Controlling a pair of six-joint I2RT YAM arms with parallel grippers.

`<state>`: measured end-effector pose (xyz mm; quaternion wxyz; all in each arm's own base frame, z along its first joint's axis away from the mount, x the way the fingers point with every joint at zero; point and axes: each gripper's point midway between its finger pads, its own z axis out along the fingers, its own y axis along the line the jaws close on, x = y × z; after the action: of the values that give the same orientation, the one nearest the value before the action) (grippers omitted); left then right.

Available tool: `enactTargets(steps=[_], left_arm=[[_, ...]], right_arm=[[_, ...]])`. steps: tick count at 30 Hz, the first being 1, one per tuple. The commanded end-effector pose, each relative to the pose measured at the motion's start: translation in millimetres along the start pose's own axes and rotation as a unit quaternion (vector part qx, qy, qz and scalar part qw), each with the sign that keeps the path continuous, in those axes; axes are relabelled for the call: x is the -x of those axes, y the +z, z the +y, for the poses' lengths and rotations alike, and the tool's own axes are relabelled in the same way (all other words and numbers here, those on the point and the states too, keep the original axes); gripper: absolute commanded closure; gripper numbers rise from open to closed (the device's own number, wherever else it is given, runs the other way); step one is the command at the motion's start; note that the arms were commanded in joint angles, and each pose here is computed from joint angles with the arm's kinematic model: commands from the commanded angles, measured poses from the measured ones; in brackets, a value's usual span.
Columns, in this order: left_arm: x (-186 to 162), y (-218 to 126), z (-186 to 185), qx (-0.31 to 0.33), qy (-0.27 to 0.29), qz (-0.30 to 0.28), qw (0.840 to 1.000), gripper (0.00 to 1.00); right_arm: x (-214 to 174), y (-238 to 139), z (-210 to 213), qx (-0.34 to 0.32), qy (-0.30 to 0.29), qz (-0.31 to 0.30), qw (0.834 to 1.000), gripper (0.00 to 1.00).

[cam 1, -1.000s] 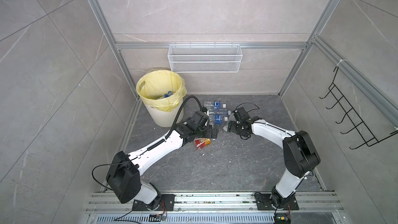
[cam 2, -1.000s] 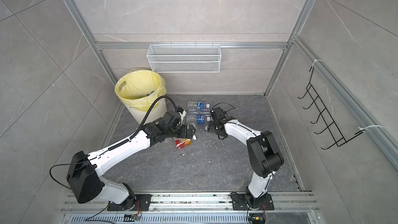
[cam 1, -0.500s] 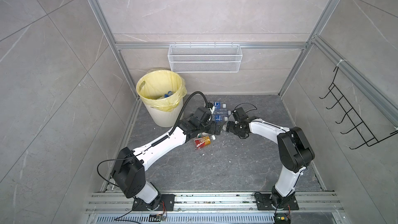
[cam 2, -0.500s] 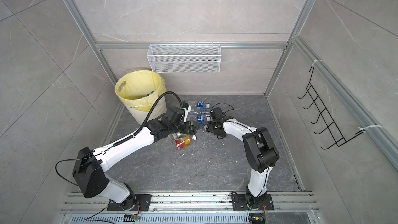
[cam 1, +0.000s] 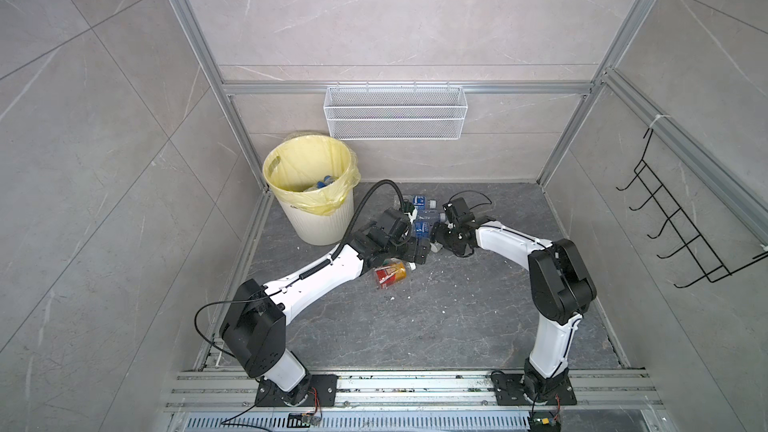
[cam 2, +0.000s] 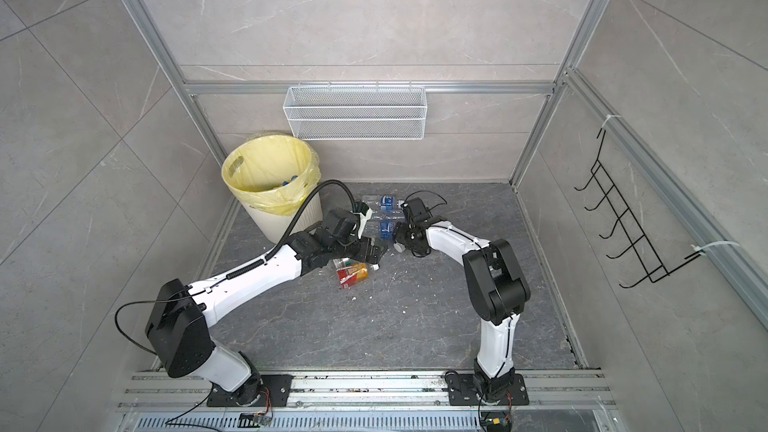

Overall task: Throw the plastic bottles in the bin
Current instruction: 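Lower the right gripper onto the green-capped clear bottle and close it, then lift the green-capped bottle upright with the right gripper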

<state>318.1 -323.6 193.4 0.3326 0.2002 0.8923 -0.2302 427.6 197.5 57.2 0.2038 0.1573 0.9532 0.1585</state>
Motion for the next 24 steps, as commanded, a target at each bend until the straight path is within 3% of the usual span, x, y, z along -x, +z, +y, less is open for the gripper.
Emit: enactTargets(steps=[1, 11, 24], left_arm=[[14, -8, -7, -0.009, 0.014, -0.027, 0.999, 0.0], [12, -6, -9, -0.018, 0.007, -0.023, 1.0, 0.0], [9, -1, -11, -0.024, -0.004, -0.015, 1.0, 0.0]], right_arm=[[-8, 12, -8, -0.01, 0.023, 0.01, 1.0, 0.22], [-25, 21, -28, -0.033, 0.018, 0.025, 0.999, 0.38], [-35, -12, -50, -0.059, -0.03, 0.011, 0.998, 0.64]])
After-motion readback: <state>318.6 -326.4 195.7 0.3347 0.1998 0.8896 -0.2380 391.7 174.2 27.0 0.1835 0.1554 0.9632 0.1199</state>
